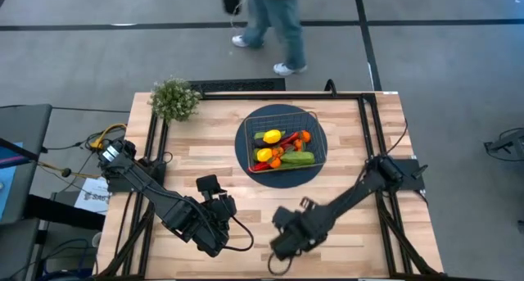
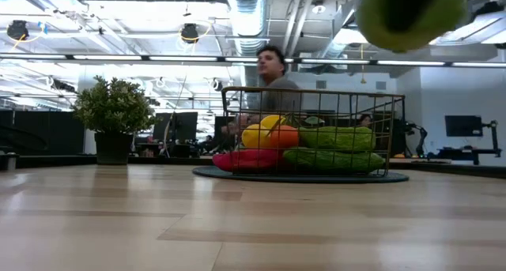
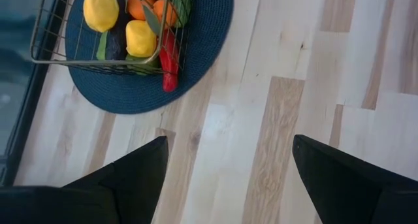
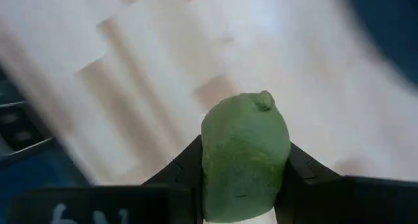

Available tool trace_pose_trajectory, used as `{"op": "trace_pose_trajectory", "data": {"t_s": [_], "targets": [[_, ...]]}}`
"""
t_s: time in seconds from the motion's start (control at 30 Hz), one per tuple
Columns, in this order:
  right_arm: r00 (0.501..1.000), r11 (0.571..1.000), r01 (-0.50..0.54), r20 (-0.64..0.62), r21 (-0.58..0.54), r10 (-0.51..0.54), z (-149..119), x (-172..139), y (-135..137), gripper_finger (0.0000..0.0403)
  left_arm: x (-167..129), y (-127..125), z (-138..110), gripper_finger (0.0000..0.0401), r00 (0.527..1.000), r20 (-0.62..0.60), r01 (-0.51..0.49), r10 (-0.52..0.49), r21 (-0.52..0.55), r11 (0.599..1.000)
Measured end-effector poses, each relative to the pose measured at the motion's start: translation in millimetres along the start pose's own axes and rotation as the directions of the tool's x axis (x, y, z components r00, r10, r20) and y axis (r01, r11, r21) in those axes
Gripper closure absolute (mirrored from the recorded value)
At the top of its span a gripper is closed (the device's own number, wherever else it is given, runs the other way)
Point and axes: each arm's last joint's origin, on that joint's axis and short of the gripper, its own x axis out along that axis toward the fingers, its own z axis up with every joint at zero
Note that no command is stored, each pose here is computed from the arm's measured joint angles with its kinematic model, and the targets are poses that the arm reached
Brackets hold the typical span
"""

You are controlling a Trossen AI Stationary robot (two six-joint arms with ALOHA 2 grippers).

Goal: Build produce basket
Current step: Put the green lime into the wire basket

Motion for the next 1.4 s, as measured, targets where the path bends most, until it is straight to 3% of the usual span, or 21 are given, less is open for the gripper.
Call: {"op": "trace_pose_trajectory", "data": {"t_s": [0.17, 0.5, 0.67, 0.8, 1.07, 1.2, 1.4], "targets": [[0.988, 0.987, 0.154, 0.007, -0.054, -0.154, 31, -21, -33, 0.0282, 0, 0, 0, 0.0088, 1.000, 0.000, 0.000, 0.000, 0.005, 1.000], [0.983, 0.970, 0.182, 0.035, -0.160, -0.179, 92, -29, -91, 0.0282, 1, 1, 1, 0.0088, 1.000, 0.018, -0.019, 0.019, -0.007, 1.000], [0.977, 0.969, 0.194, 0.115, -0.151, -0.177, 101, -59, -124, 0.0282, 1, 2, 2, 0.0088, 0.999, 0.023, -0.026, 0.027, -0.017, 1.000], [0.963, 0.977, 0.198, 0.201, -0.083, -0.178, 91, -93, -155, 0.0282, 3, 4, 4, 0.0088, 0.999, 0.026, -0.036, 0.037, -0.023, 0.999], [0.922, 0.983, 0.151, 0.343, 0.107, -0.179, 37, -144, -213, 0.0282, 6, 8, 7, 0.0088, 0.998, 0.024, -0.051, 0.052, -0.045, 0.998], [0.911, 0.987, 0.096, 0.389, 0.131, -0.140, 16, -144, -227, 0.0282, 9, 11, 10, 0.0088, 0.998, 0.020, -0.059, 0.060, -0.063, 0.996], [0.905, 0.981, 0.060, 0.404, 0.182, -0.130, -6, -116, -242, 0.0282, 13, 16, 14, 0.0088, 0.997, 0.013, -0.071, 0.073, -0.080, 0.994]]}}
